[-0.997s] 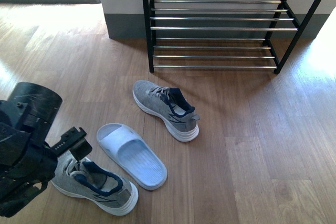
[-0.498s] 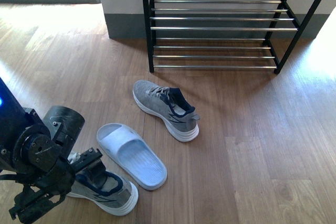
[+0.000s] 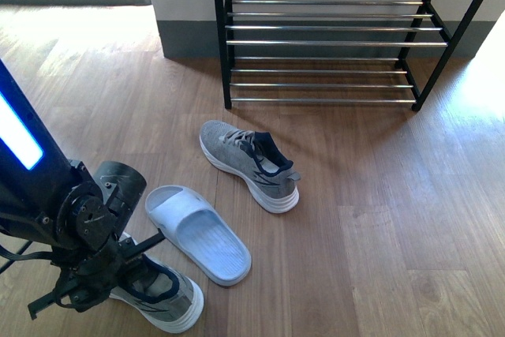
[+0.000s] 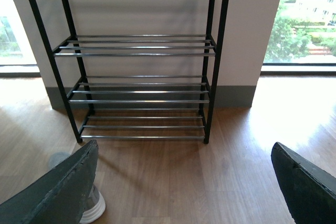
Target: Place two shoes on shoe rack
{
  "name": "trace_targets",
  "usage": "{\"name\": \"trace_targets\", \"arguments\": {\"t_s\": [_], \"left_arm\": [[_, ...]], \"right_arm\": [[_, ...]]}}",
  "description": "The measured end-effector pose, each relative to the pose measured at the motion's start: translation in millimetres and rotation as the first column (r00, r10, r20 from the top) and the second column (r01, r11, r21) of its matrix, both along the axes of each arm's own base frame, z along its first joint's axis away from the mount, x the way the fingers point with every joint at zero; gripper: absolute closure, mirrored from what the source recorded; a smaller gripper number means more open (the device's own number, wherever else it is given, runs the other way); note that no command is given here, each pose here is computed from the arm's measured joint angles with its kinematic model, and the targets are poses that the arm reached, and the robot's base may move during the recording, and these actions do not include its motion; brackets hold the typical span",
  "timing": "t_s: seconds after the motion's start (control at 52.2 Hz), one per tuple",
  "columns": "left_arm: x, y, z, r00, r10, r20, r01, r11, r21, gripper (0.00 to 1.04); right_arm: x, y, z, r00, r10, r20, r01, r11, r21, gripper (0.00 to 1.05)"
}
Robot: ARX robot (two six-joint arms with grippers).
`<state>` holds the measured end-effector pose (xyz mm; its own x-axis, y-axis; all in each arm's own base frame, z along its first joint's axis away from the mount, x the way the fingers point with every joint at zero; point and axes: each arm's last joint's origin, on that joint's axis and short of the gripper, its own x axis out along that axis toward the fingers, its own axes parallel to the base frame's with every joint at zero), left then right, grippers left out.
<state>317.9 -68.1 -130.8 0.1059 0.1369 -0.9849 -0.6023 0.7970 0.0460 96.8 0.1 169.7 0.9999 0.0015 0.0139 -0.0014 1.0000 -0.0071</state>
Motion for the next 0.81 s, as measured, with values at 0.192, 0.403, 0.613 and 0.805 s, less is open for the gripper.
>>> {"name": "trace_targets", "arguments": {"t_s": [0.192, 0.403, 0.613, 0.805], "left_arm": [[0.9, -1.1, 0.1, 1.0, 0.004, 0.017, -0.004, 1.0, 0.009, 1.03], [0.6, -0.6, -0.6, 0.997, 0.027, 0.07, -0.027, 1.0, 0.008, 1.03], [-0.2, 0.4, -0.6, 0.98, 0.041, 0.196, -0.043, 0.999, 0.005, 1.03], [2.3, 0.3, -1.2, 0.952, 0.042, 0.305, -0.048, 0.999, 0.012, 1.03]], "right_arm": [[0.0, 0.0, 0.0, 1.0, 0.0, 0.0, 0.0, 1.0, 0.0, 0.09], [0.0, 0.0, 0.0, 1.0, 0.0, 0.0, 0.0, 1.0, 0.0, 0.09], [0.0, 0.0, 0.0, 1.0, 0.0, 0.0, 0.0, 1.0, 0.0, 0.09], [0.0, 0.0, 0.0, 1.0, 0.0, 0.0, 0.0, 1.0, 0.0, 0.09]]}}
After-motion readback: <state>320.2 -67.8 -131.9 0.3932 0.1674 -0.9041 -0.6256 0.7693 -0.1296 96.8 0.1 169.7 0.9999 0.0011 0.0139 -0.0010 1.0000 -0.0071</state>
